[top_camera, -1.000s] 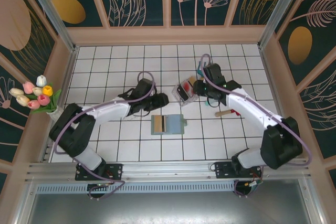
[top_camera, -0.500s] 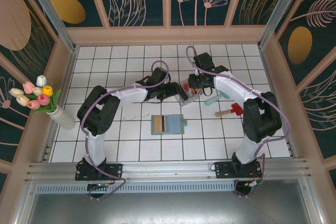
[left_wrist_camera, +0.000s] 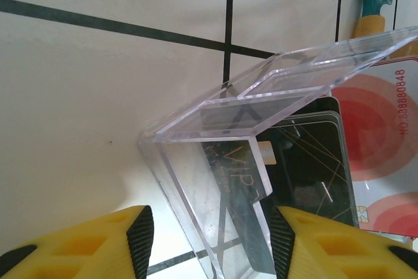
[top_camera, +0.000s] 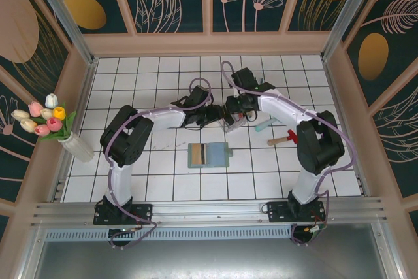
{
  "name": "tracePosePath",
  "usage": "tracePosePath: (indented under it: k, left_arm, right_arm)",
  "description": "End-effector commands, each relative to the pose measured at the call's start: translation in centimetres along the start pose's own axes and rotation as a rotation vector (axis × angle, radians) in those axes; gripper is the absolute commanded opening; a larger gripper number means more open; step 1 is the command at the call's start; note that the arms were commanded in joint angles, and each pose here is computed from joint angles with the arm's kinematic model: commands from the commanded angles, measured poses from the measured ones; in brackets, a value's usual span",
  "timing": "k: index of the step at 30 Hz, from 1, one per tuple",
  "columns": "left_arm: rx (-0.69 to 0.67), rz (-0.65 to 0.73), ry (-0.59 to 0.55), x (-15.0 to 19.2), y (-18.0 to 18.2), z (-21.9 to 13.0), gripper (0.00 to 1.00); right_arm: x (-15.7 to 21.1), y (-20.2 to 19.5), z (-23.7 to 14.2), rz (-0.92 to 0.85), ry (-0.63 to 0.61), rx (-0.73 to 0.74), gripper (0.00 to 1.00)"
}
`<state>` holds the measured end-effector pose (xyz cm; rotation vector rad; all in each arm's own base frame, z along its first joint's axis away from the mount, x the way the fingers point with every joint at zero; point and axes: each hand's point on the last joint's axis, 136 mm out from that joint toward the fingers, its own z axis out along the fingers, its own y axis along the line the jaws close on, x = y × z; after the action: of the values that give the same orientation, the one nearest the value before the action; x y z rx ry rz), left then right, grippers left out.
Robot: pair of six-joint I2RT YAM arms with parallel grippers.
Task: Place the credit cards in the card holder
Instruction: Pick up the credit card from the storage box.
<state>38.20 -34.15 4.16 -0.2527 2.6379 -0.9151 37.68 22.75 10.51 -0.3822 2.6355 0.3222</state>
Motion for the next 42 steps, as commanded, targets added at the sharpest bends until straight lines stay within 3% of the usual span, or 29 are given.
tracePosePath:
  k: [1, 13, 24, 32, 42]
  left_arm:
    - [-0.007, -0.016, 0.0, -0.1, 0.7, 0.0, 0.52]
    - [0.014, -0.025, -0.021, -0.4, 0.6, -0.5, 0.5]
    - [0.007, -0.031, -0.017, -0.5, 1.4, -0.6, 0.48]
    - [0.002, -0.032, -0.014, -0.3, 1.8, -0.4, 0.47]
    - [-0.005, -0.033, -0.007, -0.1, 2.2, -0.2, 0.46]
  right_arm:
    - [0.9, 0.1, 1.0, -0.02, 0.034, 0.021, 0.31]
    - [2.9, 0.8, 2.7, -0.079, 0.073, 0.056, 0.3]
    - [3.8, -0.3, 4.0, -0.128, 0.078, 0.181, 0.32]
    - [3.0, -0.4, 3.5, -0.177, 0.003, 0.28, 0.33]
    - [2.0, 0.2, 1.8, -0.178, -0.035, 0.26, 0.22]
